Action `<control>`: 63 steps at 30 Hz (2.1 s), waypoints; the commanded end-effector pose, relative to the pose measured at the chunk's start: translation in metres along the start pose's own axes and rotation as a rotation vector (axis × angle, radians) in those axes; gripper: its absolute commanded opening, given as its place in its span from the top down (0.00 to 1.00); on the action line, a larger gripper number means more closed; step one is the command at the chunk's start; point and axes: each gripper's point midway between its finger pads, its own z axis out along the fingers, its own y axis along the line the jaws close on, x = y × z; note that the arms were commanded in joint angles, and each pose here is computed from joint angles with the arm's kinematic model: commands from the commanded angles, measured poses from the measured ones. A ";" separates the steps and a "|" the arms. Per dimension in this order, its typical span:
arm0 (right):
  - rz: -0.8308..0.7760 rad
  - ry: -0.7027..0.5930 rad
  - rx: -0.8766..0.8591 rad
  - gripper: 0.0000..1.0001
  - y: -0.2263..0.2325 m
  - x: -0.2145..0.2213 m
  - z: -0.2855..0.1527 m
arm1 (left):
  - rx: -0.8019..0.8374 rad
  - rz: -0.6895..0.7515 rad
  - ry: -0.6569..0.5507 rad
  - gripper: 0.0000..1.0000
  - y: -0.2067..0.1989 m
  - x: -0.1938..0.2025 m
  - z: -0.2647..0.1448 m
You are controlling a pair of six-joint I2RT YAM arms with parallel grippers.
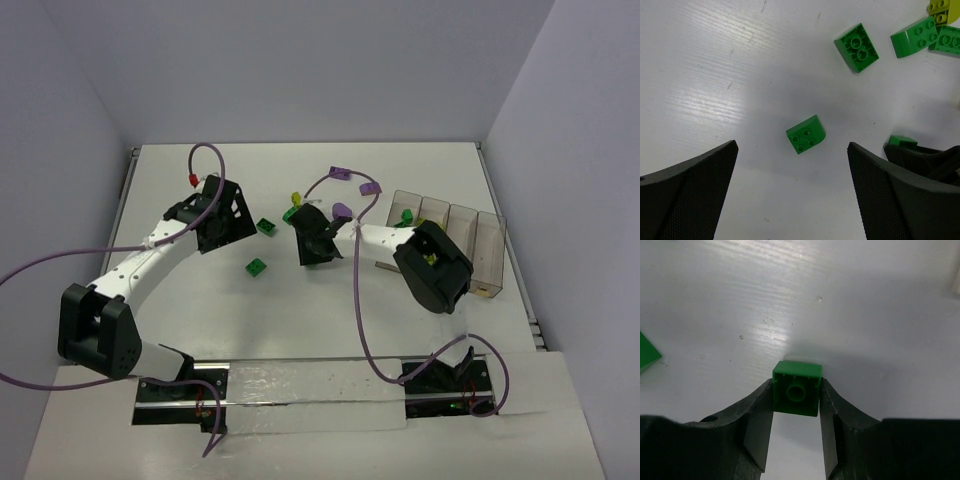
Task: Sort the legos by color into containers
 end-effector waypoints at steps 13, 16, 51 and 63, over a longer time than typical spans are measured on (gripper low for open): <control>0.281 -0.397 0.179 0.67 -0.149 -0.092 -0.117 | -0.012 0.031 -0.122 0.01 0.003 -0.039 -0.023; 0.334 -0.410 0.225 0.67 -0.183 -0.096 -0.120 | 0.007 0.025 -0.110 0.01 0.000 -0.035 -0.021; 0.453 -0.500 0.267 0.16 -0.244 -0.128 -0.148 | -0.127 0.072 0.095 0.01 0.009 0.027 0.065; 0.431 -0.516 0.218 0.16 -0.228 -0.114 -0.168 | 0.044 0.135 0.172 0.02 -0.025 0.065 0.084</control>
